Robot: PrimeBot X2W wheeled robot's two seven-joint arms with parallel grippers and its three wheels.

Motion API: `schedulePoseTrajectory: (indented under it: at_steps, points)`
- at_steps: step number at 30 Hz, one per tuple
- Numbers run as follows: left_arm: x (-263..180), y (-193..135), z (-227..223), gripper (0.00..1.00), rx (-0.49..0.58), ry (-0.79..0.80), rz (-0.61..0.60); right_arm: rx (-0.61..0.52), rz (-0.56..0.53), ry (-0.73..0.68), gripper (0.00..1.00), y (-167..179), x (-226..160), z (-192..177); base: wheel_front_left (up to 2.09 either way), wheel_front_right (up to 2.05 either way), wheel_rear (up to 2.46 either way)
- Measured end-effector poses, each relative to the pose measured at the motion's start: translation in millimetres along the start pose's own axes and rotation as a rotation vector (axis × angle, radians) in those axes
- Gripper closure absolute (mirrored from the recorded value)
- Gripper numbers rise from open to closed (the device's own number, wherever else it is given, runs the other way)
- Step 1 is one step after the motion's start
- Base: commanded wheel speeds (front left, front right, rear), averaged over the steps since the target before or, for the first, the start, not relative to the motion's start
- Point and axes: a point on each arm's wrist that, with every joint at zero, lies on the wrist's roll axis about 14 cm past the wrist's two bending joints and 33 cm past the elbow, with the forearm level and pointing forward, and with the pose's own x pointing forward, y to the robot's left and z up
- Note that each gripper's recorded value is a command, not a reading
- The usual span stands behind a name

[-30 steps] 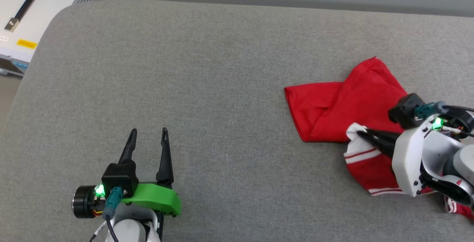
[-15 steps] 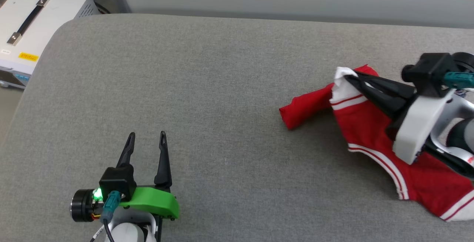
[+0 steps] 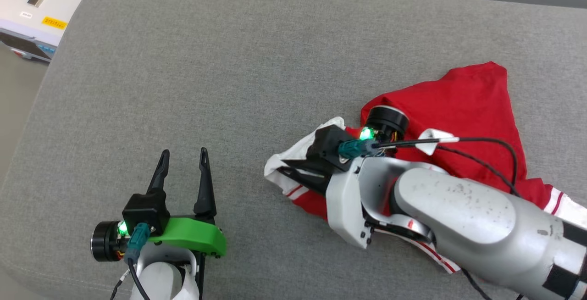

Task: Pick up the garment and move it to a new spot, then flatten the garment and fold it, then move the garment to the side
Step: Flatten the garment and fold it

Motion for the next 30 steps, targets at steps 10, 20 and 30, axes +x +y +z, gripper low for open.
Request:
schedulePoseTrajectory:
  at_steps: [10, 20, 30]
  points:
    - [7.0, 5.4, -7.8, 0.0, -0.001, 0.022, 0.02, 0.096, 0.016, 0.247, 1.0, 23.9, 13.1, -91.7, 0.0, 0.0, 0.0]
    - [8.0, -0.6, 4.1, 0.0, -0.001, -0.014, 0.002, 0.071, -0.077, 0.002, 0.0, 7.1, 2.9, -52.5, 0.0, 0.0, 0.0]
    - [-7.0, -2.2, 26.4, 0.0, 0.026, -0.079, -0.025, -0.04, -0.343, -0.273, 0.0, -57.5, -73.7, 8.2, 0.0, 0.0, 0.0]
